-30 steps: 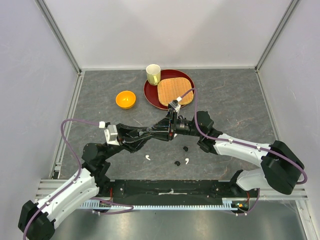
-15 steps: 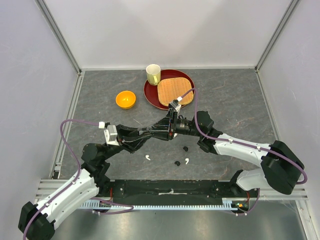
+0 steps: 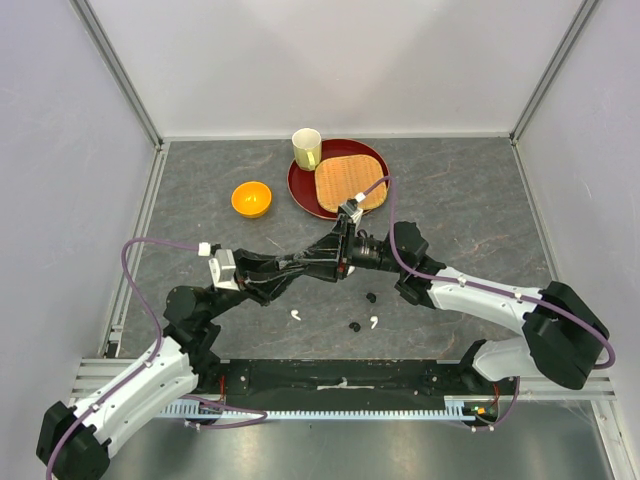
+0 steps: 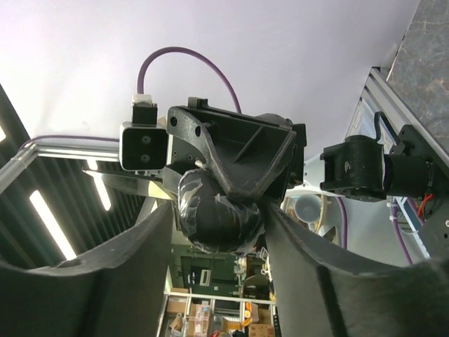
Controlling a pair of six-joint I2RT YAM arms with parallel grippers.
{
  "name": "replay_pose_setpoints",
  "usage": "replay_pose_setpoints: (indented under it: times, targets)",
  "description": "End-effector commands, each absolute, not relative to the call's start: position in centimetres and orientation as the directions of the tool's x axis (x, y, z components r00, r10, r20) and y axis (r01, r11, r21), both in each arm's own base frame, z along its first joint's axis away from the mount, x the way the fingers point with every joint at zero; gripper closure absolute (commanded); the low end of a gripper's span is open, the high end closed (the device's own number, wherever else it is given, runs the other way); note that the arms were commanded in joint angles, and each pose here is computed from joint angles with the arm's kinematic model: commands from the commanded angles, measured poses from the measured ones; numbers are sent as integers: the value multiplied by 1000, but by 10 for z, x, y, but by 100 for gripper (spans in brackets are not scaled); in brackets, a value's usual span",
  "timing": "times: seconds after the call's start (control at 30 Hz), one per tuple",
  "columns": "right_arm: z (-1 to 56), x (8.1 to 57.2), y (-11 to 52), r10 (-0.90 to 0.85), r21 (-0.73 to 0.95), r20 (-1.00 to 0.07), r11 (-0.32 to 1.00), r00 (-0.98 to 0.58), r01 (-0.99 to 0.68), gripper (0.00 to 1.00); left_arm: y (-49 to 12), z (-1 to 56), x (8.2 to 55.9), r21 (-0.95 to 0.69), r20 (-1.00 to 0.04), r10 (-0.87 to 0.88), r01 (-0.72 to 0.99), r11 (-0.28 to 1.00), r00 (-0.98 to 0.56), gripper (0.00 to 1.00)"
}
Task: Insert the wireless bluetooth earbuds into the charging case
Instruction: Open the charging case.
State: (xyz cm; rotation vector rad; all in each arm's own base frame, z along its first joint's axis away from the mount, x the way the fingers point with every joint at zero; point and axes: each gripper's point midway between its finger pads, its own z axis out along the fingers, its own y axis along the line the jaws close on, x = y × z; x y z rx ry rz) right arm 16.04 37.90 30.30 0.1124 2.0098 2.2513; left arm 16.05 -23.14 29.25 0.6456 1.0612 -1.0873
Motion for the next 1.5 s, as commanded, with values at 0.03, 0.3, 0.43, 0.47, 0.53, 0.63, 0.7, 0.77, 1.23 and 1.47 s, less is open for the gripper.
replay_pose_setpoints:
  times: [0.03,0.3,0.43,0.47,0.53,0.63,0.7,0.77,1.23,1.47]
  targets:
    - [317,161,369,189,980,-172,-61,-967,-187,23,-228,305,165,-47,-904,-408,917,396,130,98]
    - [321,189,341,258,840,-519,329,-815,-430,4,-227,301,168,-52,-909,-397,911,410,127,98]
    - [316,187,337,186,760,-606,424,-773,-493,4,-230,302,168,-52,-909,-398,915,401,123,98]
    - [314,185,338,158,729,-637,441,-754,-523,4,-231,301,168,-53,-911,-395,917,396,117,98]
    - [310,180,342,115,695,-655,479,-747,-536,5,-231,303,169,-56,-911,-397,917,394,115,98]
    - [305,177,345,78,655,-680,513,-729,-555,6,-233,304,168,-60,-910,-400,921,384,107,98]
    - [303,178,345,79,650,-680,524,-729,-550,7,-232,305,167,-63,-909,-403,921,384,106,98]
    - [301,178,346,78,646,-682,531,-727,-549,7,-233,305,166,-59,-909,-402,924,378,106,98]
    - [290,191,345,128,660,-653,581,-747,-477,7,-237,312,145,-3,-910,-399,959,284,115,98]
    - [300,200,341,183,686,-643,569,-744,-453,7,-236,310,138,3,-912,-395,964,268,112,98]
